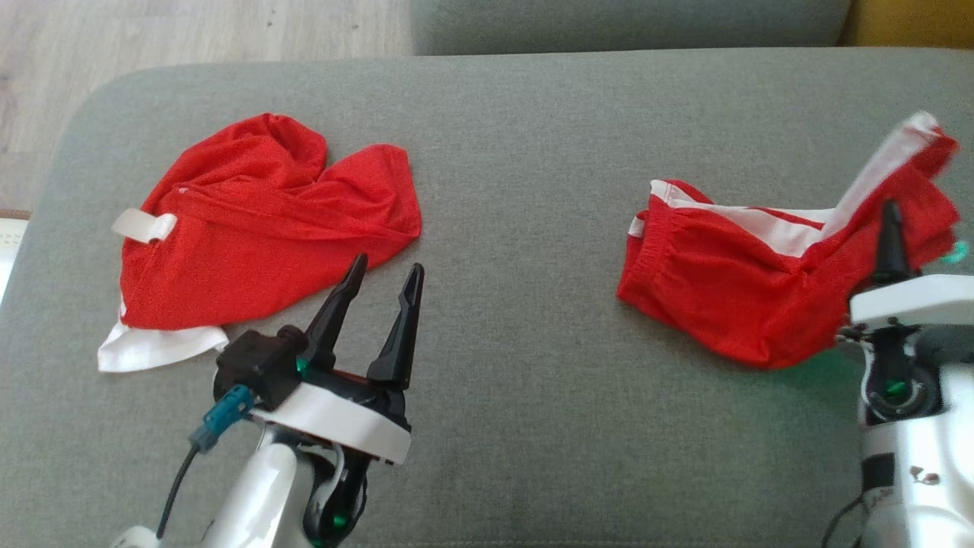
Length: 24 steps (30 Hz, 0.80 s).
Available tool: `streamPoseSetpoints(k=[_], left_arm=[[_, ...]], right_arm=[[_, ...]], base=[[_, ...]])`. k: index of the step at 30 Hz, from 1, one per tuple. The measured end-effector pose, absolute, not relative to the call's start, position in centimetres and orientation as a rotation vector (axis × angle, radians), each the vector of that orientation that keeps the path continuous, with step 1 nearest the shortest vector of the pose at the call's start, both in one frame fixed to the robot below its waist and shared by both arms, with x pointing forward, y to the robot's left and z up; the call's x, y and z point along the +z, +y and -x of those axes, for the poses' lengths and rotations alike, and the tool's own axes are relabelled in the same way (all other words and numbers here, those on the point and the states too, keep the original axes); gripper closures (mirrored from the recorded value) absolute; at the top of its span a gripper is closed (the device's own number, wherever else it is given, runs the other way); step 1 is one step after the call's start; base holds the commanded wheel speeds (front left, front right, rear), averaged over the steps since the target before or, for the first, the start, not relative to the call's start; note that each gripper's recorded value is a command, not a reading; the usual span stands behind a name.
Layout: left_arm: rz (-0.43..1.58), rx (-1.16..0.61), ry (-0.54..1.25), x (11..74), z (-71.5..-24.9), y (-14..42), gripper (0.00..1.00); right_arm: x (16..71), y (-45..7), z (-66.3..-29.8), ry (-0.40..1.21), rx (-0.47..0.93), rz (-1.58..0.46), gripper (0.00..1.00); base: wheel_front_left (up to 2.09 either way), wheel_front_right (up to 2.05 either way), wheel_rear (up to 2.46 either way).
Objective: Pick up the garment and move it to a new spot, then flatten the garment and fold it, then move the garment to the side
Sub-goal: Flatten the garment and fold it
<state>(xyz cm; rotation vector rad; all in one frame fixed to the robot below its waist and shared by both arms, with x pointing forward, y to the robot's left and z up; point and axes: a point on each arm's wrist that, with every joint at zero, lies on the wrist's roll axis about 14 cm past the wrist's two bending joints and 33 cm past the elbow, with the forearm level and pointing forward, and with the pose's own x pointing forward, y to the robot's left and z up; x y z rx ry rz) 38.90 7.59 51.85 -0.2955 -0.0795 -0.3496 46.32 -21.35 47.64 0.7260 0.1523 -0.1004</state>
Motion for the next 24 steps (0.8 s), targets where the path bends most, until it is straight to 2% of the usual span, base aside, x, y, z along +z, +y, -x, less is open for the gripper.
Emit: streamPoseSetpoints(k=[7, 22, 23, 24], left_arm=[[0.290, -0.327, -0.086, 52.0, -38.4, 8.4, 0.00], [0.281, -0.257, -0.087, 51.8, -37.8, 10.7, 0.00], [0.281, -0.254, -0.086, 51.8, -37.8, 10.8, 0.00], [0.281, -0.251, -0.086, 51.7, -37.8, 10.9, 0.00]], right_arm=[[49.7, -16.5, -46.8, 0.120, 0.058, -0.755, 1.00], [47.3, -7.1, -45.8, 0.283, 0.324, -0.682, 1.00], [46.8, -6.9, -45.6, 0.301, 0.329, -0.671, 0.84], [46.3, -6.8, -45.4, 0.313, 0.332, -0.661, 0.14]], base=[[0.00, 0.00, 0.00], [0.00, 0.00, 0.00], [0.00, 0.00, 0.00], [0.00, 0.00, 0.00]])
